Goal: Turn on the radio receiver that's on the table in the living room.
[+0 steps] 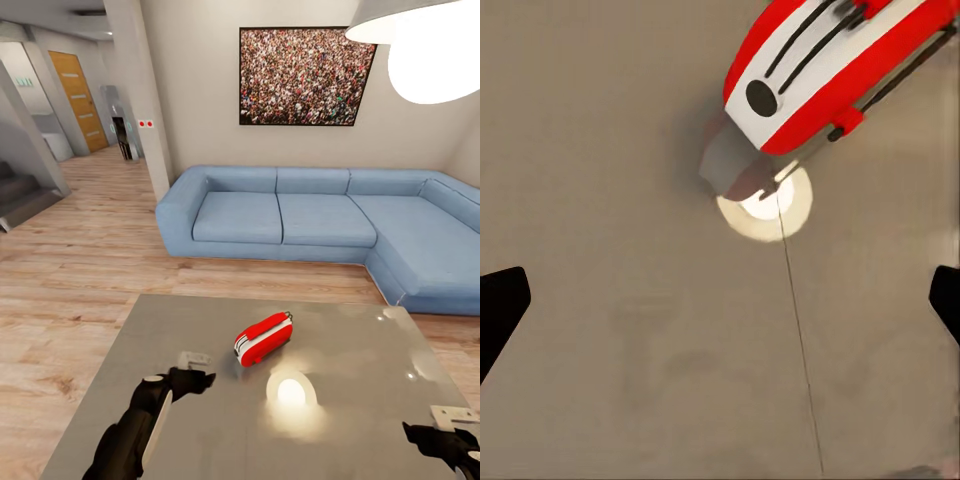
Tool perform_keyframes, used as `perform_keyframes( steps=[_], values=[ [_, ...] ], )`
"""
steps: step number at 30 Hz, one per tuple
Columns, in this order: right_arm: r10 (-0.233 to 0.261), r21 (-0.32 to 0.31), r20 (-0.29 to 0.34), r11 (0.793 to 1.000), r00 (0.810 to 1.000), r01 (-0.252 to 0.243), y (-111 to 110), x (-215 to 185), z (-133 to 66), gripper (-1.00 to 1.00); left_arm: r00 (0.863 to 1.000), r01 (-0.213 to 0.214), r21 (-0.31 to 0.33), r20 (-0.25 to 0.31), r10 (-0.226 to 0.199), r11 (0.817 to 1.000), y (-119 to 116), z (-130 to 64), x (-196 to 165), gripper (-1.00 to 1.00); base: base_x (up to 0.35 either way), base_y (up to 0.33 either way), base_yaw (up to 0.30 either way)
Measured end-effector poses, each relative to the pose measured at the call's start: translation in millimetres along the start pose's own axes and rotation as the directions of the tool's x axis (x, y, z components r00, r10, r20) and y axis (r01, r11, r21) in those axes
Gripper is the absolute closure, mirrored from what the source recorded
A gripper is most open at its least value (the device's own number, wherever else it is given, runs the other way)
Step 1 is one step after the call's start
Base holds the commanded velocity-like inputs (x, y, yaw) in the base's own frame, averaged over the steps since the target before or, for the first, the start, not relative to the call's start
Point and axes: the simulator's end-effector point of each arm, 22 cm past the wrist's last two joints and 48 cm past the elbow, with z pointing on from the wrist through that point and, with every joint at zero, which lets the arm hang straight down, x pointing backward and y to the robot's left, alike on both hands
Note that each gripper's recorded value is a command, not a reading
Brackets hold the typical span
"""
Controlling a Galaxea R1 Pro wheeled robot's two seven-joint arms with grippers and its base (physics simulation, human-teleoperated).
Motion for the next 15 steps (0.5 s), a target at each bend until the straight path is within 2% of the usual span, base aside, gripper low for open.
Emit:
perform_keyframes(
  steps=[5,15],
  values=[
    [0.004,-0.004,0.001,1.000,1.000,-0.004,2,0,-0.5,-1.00,1.000,-0.002,0.047,0.010,0.001,0.999,-12,-2.5,-6,-1.00,0.000,0.000,0.000],
    [0.007,-0.007,-0.005,1.000,1.000,-0.008,3,1,-0.6,-1.00,1.000,-0.011,0.079,0.010,0.011,0.997,-25,-2.8,-7,-1.00,0.000,0.000,0.000]
  ],
)
